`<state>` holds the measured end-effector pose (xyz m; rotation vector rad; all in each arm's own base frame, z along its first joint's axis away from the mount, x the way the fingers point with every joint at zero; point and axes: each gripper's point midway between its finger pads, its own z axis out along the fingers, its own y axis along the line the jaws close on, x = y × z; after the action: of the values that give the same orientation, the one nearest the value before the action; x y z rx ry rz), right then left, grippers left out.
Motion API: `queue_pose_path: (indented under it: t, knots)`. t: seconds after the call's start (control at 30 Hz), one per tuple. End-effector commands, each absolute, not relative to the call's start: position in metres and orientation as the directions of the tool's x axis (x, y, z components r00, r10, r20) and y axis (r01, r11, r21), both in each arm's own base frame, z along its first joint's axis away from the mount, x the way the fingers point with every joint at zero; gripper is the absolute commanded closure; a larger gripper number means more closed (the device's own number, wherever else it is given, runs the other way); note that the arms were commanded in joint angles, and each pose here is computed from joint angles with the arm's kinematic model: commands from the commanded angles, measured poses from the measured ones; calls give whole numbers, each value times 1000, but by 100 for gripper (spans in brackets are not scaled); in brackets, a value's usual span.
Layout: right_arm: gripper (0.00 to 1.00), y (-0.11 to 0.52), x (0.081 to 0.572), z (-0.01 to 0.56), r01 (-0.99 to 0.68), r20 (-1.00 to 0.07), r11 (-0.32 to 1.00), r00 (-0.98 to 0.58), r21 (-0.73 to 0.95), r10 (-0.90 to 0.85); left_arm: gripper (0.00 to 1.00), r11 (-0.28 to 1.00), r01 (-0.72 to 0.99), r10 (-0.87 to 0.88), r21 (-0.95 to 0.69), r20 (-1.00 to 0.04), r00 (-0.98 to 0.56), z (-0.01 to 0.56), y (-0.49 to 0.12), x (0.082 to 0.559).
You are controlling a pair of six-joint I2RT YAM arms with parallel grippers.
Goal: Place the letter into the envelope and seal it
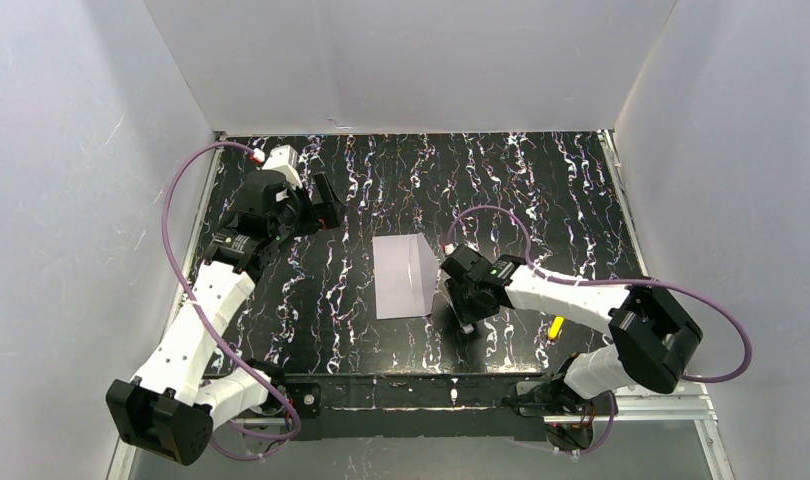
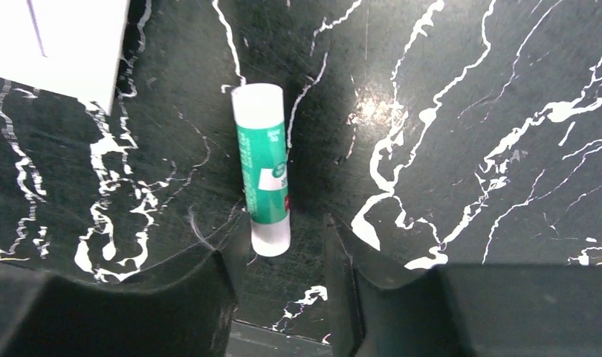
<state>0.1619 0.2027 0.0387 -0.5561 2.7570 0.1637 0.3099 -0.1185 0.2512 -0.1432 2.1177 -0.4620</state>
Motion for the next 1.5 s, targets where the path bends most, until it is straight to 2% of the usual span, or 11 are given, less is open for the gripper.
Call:
queue_pose_path:
  t: [0.0,0.2,0.37,0.47,0.57,0.67,0.83,1.03,1.27,1.37,1.47]
  knots:
    - [54,204,163,29,-390,-339,920,-871,41,-355,2,901,107,-278,-420,-751,-599,245,-130,308]
    - [55,216,161,18,-412,-329,907,-871,87,-364,1,901,113,-275,-419,-753,-598,247,-130,311]
    - [67,218,158,11,-416,-320,903,-874,108,-365,1,898,124,-270,-421,-752,-602,247,-132,310]
    - [80,215,170,19,-391,-380,917,-861,74,-337,1,887,137,-271,-441,-736,-620,248,-138,309]
    - [86,228,185,47,-424,-498,898,-807,117,-317,1,842,222,-248,-493,-717,-652,253,-156,303]
    - [86,252,194,95,-532,-646,823,-703,199,-298,6,716,353,-225,-602,-677,-701,265,-189,291]
    - [85,277,194,165,-707,-804,673,-520,218,-286,7,548,381,-220,-745,-567,-794,262,-227,273]
    - [85,311,197,207,-836,-862,520,-385,174,-330,7,456,359,-96,-814,-447,-890,251,-265,247]
    - [85,332,211,228,-900,-874,430,-264,71,-408,7,381,357,1,-853,-385,-923,245,-271,228]
    - [85,335,213,233,-908,-884,416,-237,54,-403,18,400,329,-8,-855,-362,-932,243,-270,230]
    - [87,339,211,238,-919,-893,390,-220,55,-393,36,397,276,-10,-875,-305,-952,240,-273,230]
